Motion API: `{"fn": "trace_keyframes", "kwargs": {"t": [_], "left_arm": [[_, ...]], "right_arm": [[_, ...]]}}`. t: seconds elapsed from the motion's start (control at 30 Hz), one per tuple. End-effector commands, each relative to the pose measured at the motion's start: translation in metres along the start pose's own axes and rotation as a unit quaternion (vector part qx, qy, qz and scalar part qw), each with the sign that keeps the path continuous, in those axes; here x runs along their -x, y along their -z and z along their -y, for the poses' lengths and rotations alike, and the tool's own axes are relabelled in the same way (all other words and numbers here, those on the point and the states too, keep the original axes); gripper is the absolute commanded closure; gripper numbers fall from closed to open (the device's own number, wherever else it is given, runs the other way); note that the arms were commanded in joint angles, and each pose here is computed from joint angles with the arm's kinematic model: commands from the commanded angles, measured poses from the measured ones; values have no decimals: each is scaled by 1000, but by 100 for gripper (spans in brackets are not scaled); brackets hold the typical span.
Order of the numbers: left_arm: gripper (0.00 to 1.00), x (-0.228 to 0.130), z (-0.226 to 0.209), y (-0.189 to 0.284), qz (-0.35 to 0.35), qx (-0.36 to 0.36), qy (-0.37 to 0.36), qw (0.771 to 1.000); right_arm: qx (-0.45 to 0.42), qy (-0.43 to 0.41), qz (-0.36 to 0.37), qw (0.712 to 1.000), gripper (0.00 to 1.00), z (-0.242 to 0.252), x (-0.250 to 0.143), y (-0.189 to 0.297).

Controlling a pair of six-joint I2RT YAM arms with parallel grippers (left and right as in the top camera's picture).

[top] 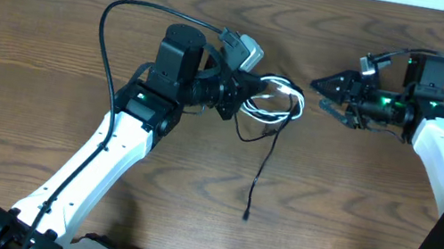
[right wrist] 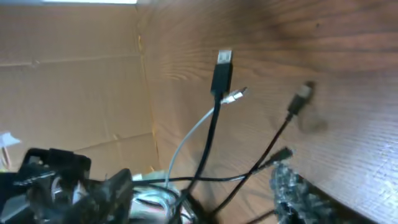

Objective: Untangle cables

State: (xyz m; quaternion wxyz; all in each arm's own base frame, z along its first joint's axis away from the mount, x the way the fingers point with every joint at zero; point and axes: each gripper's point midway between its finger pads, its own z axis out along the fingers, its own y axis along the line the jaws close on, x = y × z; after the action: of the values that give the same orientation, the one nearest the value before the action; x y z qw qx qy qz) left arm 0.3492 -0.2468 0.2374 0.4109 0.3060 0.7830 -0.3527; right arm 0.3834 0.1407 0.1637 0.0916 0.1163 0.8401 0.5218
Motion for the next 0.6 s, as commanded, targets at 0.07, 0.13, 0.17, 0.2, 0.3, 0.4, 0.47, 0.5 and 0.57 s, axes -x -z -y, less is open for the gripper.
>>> {"fn": "trace_keyframes", "kwargs": {"t": [0.07, 0.13, 0.17, 0.2, 0.3, 0.4, 0.47, 0.5, 0.57], "left_arm": [[92, 6, -55, 10, 33, 159, 145, 976], [93, 5, -61, 11, 40, 174, 175, 968], [93, 5, -63, 11, 42, 178, 188, 965], [93, 3, -64, 10, 41, 180, 198, 963], [92, -4, -62, 0, 36, 180, 230, 956], [93, -12, -55, -13, 26, 170, 257, 951], [93, -15, -51, -21, 23, 167, 274, 947], [92, -15, -50, -23, 23, 165, 275, 947], [93, -11, -43, -28, 30, 155, 267, 951]], "right_arm": [[-4, -28, -36, 999, 53, -2, -22, -10], [-5, -27, -47, 998, 60, -5, -29, -15], [-6, -28, -54, 998, 60, -6, -33, -19], [-6, -34, -59, 998, 60, -8, -36, -22], [-10, -64, -81, 995, 59, -15, -50, -35], [-14, -94, -97, 991, 55, -22, -61, -46], [-27, -114, -94, 989, 56, -23, -63, -54], [-38, -126, -89, 987, 57, -21, -64, -58], [-67, -164, -73, 982, 59, -15, -64, -64]]}}
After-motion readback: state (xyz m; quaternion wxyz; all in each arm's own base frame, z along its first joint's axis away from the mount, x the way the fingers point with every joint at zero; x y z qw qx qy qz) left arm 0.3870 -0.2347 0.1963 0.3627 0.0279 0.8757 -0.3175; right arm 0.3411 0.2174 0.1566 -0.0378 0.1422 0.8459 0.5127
